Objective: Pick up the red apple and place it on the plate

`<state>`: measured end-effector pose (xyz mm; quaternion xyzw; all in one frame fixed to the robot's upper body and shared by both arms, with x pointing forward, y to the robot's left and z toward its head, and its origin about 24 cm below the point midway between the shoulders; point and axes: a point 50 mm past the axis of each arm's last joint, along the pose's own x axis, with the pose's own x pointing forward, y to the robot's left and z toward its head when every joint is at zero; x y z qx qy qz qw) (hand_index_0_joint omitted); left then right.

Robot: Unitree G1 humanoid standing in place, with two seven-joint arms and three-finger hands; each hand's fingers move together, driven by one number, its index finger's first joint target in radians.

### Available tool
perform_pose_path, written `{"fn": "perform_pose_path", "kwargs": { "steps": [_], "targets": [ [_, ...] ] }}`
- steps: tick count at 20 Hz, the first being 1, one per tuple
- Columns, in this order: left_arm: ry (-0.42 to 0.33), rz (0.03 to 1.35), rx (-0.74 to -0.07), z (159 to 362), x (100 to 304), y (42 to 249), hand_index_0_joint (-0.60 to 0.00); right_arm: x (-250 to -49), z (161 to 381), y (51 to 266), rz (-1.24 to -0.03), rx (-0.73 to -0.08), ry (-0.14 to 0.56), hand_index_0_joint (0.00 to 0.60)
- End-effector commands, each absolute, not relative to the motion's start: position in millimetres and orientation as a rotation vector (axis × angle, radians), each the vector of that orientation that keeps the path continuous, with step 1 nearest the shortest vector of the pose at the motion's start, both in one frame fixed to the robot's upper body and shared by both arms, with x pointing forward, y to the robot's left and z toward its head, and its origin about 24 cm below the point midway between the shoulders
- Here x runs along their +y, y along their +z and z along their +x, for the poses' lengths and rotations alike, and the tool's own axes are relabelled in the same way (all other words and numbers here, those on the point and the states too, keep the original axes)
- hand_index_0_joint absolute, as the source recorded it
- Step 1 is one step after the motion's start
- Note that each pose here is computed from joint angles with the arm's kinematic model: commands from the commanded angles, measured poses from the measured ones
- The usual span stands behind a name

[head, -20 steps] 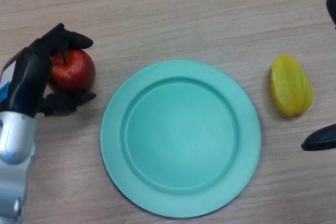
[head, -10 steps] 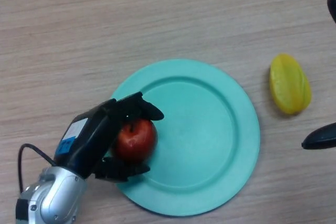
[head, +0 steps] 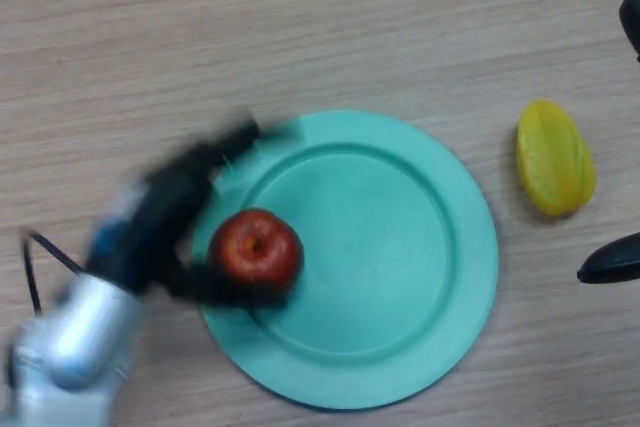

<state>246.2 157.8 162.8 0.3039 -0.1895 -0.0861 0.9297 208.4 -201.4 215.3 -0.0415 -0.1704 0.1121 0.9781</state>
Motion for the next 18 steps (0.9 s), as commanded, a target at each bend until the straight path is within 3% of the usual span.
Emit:
{"fn": "perform_pose_path", "kwargs": {
  "steps": [1,3,4,9,18],
  "targets": [
    [-0.036,0.560,-0.595,231.0,194.9,218.3,0.000,-209.7,193.3,246.8,-0.185,-0.572,0.182,0.000],
    [0.035,0.408,-0.618,223.8,217.3,232.6,0.000,-209.2,193.6,245.9,-0.179,-0.574,0.182,0.000],
    [0.035,0.385,-0.618,221.5,221.4,232.9,0.000,-209.0,194.0,245.9,-0.177,-0.574,0.183,0.000],
    [-0.088,0.183,-0.595,205.9,232.9,216.1,0.000,-203.7,198.8,244.0,-0.169,-0.564,0.187,0.000],
    [-0.109,0.205,-0.545,195.5,224.6,217.9,0.000,-196.3,197.5,243.8,-0.134,-0.555,0.244,0.000]
  ]
}}
